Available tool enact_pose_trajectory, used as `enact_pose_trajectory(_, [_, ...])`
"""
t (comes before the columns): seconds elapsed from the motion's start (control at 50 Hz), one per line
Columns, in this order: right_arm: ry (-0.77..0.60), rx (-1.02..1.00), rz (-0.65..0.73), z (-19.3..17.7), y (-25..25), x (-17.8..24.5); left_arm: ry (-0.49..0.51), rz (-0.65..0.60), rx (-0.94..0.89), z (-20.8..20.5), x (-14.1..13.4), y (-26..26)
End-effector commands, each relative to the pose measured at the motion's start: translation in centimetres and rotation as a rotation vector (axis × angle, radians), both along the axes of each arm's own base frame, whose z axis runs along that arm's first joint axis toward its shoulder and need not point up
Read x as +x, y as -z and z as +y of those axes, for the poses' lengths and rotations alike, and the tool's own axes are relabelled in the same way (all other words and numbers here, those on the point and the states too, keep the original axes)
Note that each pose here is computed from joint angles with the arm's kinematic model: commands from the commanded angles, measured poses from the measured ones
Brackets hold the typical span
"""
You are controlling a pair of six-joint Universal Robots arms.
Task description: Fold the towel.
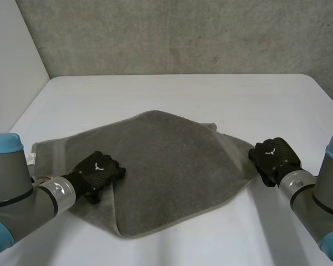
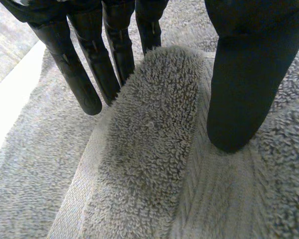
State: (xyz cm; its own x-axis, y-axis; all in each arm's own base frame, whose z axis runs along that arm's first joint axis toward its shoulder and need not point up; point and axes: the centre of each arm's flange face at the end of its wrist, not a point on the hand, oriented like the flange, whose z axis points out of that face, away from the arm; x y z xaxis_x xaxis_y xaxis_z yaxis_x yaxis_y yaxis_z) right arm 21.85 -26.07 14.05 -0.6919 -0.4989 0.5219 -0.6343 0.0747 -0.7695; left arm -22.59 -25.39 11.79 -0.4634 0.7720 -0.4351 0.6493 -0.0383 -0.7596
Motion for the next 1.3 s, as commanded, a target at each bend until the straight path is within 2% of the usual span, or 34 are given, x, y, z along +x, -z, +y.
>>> enact_pose_trajectory(0.02, [-0.004, 0.007, 0.003, 0.1, 0.2, 0.1, -0.003, 0.010, -0.043, -0.3, -0.1, -0.7])
enact_pose_trajectory(0.92, [-0.011, 0.003, 0.022, 0.2, 0.1, 0.1, -0.023, 0.008, -0.057, 0.3, 0.6, -1.4])
enact_pose_trajectory(1.06, [-0.002, 0.016, 0.012, 0.2, -1.1, -0.2, -0.094, 0.036, -0.177, -0.7, 1.5, -5.0])
enact_pose_trajectory(1.1, [-0.007, 0.016, 0.009, 0.3, -1.6, -0.1, -0.134, 0.079, -0.222, -0.7, 1.8, -7.1])
enact_pose_trajectory(1.2, [-0.009, 0.010, 0.007, 0.4, -2.1, -0.1, -0.167, 0.141, -0.204, -0.6, 2.1, -7.9])
enact_pose_trajectory(1.3, [-0.021, 0.024, 0.009, 0.9, -1.8, 0.0, -0.180, 0.134, -0.152, -0.1, 2.4, -6.6])
